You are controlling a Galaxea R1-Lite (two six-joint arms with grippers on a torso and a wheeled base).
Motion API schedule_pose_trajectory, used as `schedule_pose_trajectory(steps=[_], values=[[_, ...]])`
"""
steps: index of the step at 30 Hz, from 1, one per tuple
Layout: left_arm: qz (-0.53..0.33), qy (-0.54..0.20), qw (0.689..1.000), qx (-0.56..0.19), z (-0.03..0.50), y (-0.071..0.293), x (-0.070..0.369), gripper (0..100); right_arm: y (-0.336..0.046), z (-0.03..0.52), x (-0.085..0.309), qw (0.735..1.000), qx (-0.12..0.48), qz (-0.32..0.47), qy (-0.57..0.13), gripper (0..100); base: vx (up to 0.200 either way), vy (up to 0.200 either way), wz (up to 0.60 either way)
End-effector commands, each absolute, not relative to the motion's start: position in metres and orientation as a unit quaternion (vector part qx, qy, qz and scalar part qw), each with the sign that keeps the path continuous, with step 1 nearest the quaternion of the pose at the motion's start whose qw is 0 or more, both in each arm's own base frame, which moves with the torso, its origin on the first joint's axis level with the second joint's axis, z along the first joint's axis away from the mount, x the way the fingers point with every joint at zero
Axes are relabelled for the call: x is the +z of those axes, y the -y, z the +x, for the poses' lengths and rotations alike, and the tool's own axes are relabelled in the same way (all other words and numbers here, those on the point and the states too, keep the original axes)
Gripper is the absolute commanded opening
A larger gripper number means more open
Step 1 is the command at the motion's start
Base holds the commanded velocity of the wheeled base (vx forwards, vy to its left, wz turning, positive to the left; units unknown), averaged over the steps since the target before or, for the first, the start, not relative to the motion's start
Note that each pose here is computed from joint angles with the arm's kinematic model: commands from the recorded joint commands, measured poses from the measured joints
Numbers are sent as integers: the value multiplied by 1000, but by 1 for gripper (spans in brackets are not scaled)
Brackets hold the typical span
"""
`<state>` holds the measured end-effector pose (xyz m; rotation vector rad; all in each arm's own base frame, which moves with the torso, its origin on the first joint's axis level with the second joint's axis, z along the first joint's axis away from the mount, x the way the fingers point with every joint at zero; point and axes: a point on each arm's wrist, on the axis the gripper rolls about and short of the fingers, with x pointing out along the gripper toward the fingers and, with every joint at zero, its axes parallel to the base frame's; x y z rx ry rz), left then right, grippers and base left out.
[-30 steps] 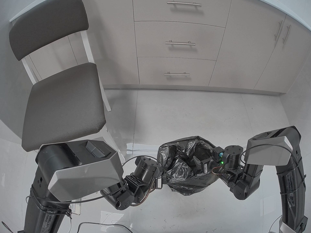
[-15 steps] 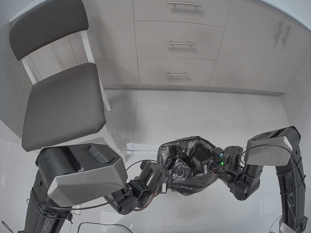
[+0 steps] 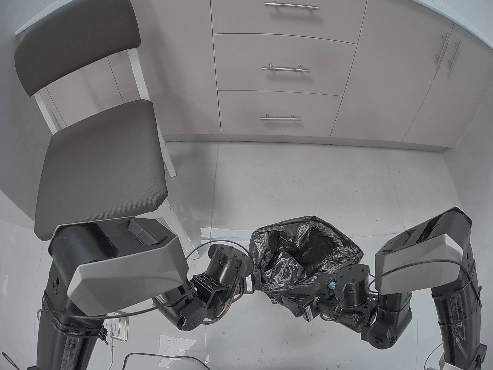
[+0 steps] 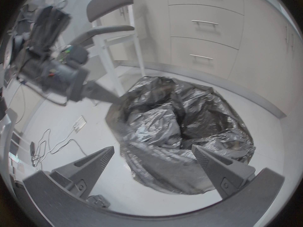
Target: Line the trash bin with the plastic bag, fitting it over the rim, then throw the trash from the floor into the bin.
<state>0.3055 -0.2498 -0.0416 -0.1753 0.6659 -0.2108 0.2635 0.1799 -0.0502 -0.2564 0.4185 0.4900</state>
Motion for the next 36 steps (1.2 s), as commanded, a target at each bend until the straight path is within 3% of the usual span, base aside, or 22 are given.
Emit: schedule_pose_trajectory(steps=[1,19,36], values=[[-94,-320,938,-90,313,241,-41,100,-185,249,-47,933,265,-127,-208,100,0,0,0],[-101,-315,940,-89,319,240,-48,100,-205,232,-69,908,320,-145,-229,100,0,0,0],[-112,-295,944,-99,314,241,-50,100,-204,232,-82,903,322,-150,-244,100,0,0,0]])
